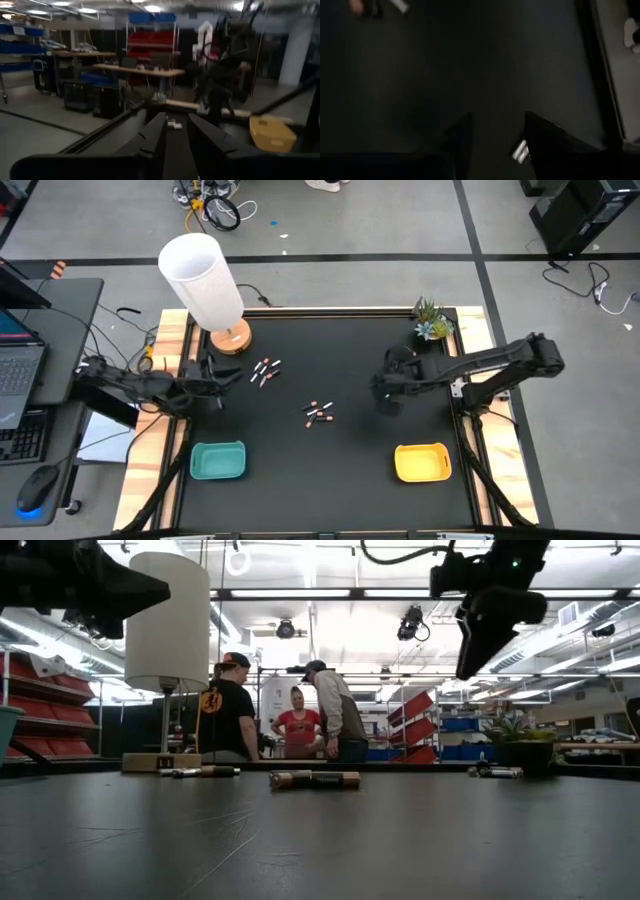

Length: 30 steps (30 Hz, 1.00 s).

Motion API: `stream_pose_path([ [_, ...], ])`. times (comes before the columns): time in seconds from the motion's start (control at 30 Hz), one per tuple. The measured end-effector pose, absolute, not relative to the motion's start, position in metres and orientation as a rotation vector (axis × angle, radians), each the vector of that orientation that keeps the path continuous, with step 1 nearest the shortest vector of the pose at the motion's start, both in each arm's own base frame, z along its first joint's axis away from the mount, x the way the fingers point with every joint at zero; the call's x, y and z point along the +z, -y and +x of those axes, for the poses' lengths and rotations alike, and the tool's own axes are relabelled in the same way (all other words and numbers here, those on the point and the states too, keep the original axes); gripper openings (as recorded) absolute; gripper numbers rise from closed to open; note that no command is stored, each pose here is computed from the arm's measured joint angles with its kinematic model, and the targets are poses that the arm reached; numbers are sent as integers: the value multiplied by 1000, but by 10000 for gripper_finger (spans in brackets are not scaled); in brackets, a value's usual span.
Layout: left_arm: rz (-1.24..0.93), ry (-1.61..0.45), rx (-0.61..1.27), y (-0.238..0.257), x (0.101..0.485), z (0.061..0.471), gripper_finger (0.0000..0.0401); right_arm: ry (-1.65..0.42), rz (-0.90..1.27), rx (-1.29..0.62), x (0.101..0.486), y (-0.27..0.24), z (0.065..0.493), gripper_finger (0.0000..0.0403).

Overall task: Sort batteries
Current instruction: Put the black battery into the yellow bin

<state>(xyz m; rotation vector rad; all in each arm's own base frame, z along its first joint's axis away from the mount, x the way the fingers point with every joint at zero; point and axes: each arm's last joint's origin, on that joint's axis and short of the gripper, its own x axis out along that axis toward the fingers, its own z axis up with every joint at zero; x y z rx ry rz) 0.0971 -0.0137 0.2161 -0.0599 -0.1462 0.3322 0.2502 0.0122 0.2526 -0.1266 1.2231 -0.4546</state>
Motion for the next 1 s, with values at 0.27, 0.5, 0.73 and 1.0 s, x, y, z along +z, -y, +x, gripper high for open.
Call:
stream_pose_path([
  [0.27, 7, 74, 323, 16, 223, 104, 94, -1331, 5, -518, 243, 31, 256, 166],
  [0.5, 18, 7, 321, 18, 216, 108, 94, -1387, 126, -530, 238, 76, 248, 194],
  [0.73, 32, 6, 355, 17, 216, 109, 96, -1543, 206, -503, 204, 109, 253, 236],
  [1.0, 33, 5, 362, 17, 216, 109, 116, -1585, 336, -567, 183, 147, 249, 252],
])
